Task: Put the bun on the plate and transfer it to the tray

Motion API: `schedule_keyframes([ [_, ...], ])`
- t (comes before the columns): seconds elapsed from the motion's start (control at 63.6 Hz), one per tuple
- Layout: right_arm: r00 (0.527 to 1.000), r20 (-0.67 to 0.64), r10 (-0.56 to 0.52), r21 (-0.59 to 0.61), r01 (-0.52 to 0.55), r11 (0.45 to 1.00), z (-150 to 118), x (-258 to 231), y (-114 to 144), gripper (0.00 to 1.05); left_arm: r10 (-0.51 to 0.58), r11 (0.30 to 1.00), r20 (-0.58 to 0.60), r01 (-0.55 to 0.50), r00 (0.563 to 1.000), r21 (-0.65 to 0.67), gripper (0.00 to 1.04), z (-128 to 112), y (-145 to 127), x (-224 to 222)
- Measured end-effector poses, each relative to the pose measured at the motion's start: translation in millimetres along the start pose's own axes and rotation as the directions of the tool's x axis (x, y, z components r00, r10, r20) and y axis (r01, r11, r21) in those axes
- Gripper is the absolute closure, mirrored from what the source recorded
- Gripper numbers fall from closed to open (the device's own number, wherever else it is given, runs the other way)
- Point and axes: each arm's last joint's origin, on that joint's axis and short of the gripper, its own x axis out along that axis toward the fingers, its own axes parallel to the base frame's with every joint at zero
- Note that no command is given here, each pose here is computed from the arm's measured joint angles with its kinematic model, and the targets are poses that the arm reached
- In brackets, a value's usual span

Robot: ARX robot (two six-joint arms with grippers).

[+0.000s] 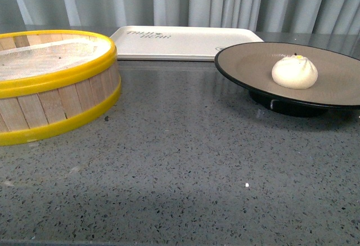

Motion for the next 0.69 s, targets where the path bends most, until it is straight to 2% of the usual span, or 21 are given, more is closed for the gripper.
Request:
schedule_keyframes([
  [0.079,1.000,0.000,0.000,0.000,0.000,1.000,0,0,0,0.08,0.000,1.000,0.000,0.000,1.000,0.000,1.01,0,0,0],
  [0.236,1.000,0.000,0.000,0.000,0.000,1.000,0,0,0,0.08,0.000,1.000,0.000,0.000,1.000,0.000,0.75,0,0,0],
  [0.299,0.986,-0.132,-0.100,-0.019,0.099,0.995,1,0,1,0.08,0.000,1.000,0.000,0.000,1.000,0.000,0.65,0,0,0],
  [0.362,0.932,-0.290,-0.218,-0.122,0.190,0.974,9,0,6,0.08,0.003,1.000,0.000,-0.003,1.000,0.000,0.54,0,0,0],
  [0.409,0.918,-0.308,-0.250,-0.174,0.204,0.963,24,4,8,0.08,0.000,1.000,0.000,0.000,1.000,0.000,0.43,0,0,0],
  [0.488,0.952,-0.209,-0.222,-0.087,0.209,0.974,65,17,2,0.08,0.001,1.000,0.000,-0.001,1.000,0.000,0.27,0,0,0],
  [0.551,0.967,-0.109,-0.229,0.002,0.230,0.973,100,34,-14,0.08,0.001,1.000,0.001,-0.001,1.000,0.000,0.11,0,0,0],
  [0.582,0.971,-0.099,-0.216,0.055,0.222,0.973,109,45,-22,0.08,0.001,1.000,0.000,-0.001,1.000,0.000,0.05,0,0,0],
  [0.692,0.966,-0.151,-0.210,0.217,0.240,0.946,115,78,-48,0.08,0.000,1.000,0.001,0.000,1.000,0.000,0.07,0,0,0],
])
